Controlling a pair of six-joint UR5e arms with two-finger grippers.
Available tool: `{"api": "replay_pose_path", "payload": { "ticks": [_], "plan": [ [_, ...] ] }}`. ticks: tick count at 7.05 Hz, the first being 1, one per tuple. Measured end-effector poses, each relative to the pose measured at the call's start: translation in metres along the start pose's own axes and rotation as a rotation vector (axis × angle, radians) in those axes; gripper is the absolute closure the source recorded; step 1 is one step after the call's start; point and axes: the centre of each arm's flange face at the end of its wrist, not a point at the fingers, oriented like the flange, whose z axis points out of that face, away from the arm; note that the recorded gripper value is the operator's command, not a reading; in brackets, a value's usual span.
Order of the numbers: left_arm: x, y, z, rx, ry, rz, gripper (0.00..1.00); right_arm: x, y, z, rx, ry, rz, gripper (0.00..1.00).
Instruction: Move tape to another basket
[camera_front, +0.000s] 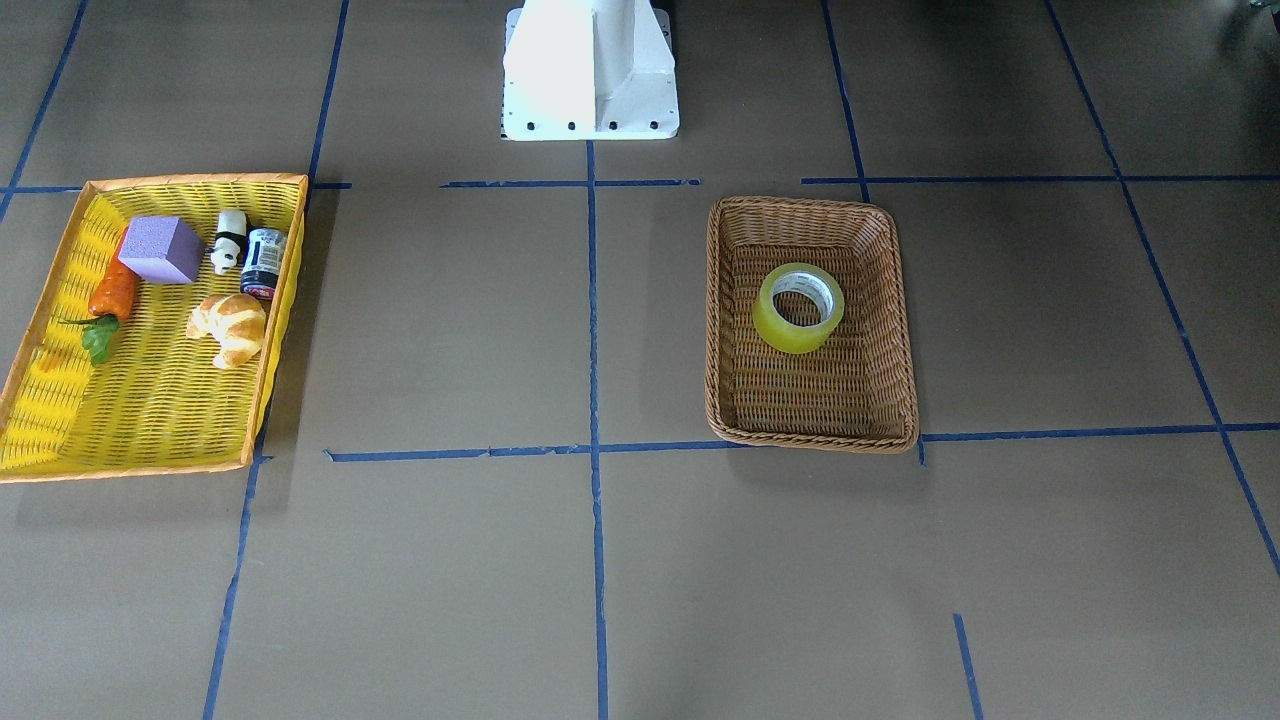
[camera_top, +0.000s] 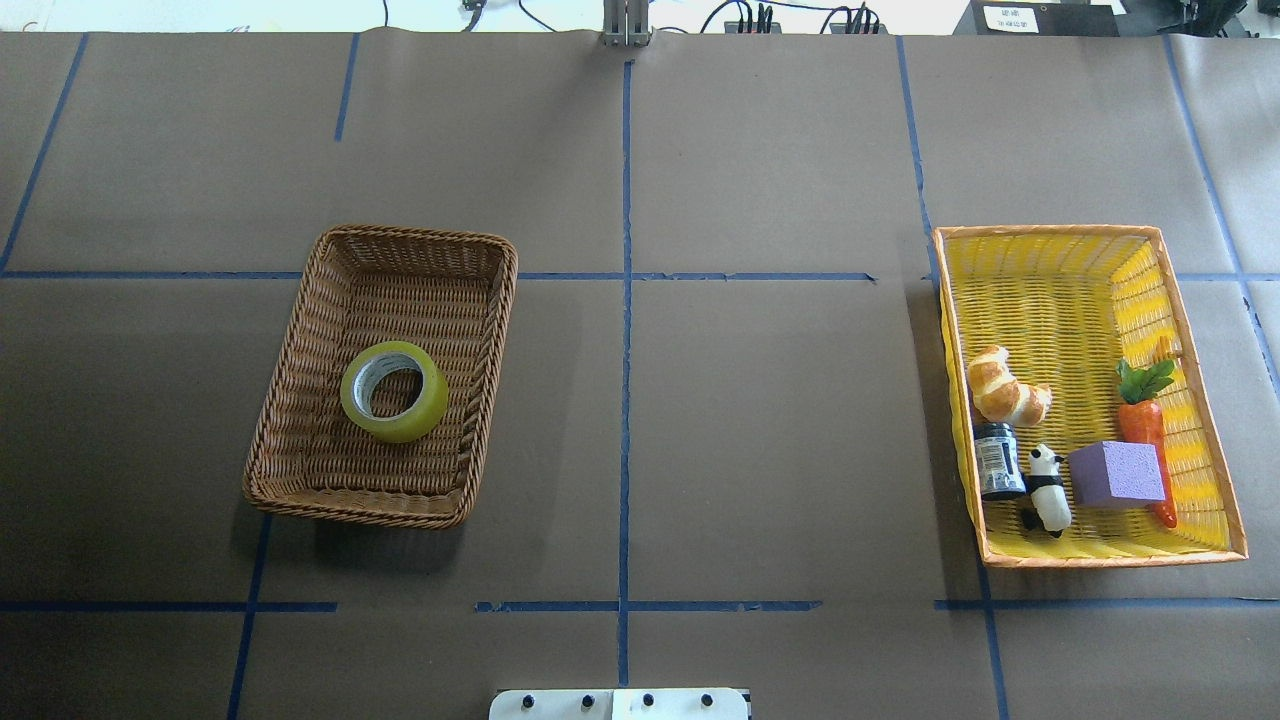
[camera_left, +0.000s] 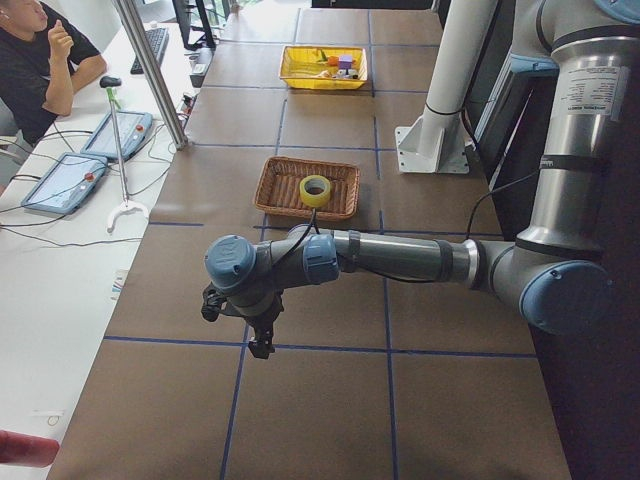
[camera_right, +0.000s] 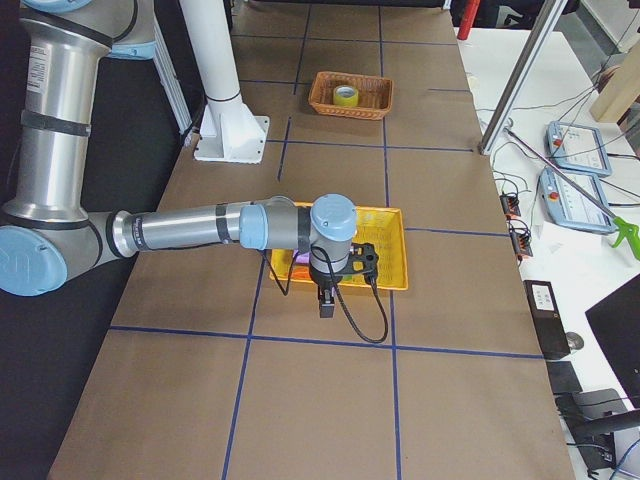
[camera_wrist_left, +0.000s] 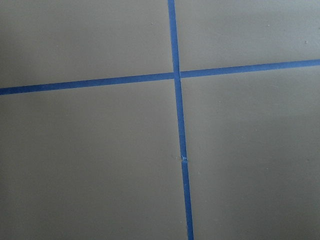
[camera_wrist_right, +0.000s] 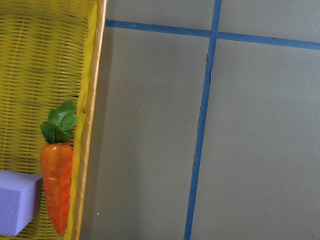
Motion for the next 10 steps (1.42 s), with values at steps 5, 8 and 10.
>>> {"api": "replay_pose_path", "payload": {
  "ticks": [5, 8, 10],
  "plan": [
    [-0.001, -0.002, -0.005, 0.004, -0.036, 0.007, 0.0, 0.005, -0.001, 0.005, -0.01, -0.002, 0.011, 0.0],
    [-0.001, 0.001, -0.006, 0.008, -0.038, 0.009, 0.0, 0.002, -0.009, 0.002, -0.003, -0.003, 0.008, 0.0],
    [0.001, -0.001, -0.008, 0.011, -0.038, 0.012, 0.0, 0.003, -0.023, 0.002, 0.0, -0.002, 0.008, 0.0]
  ]
}}
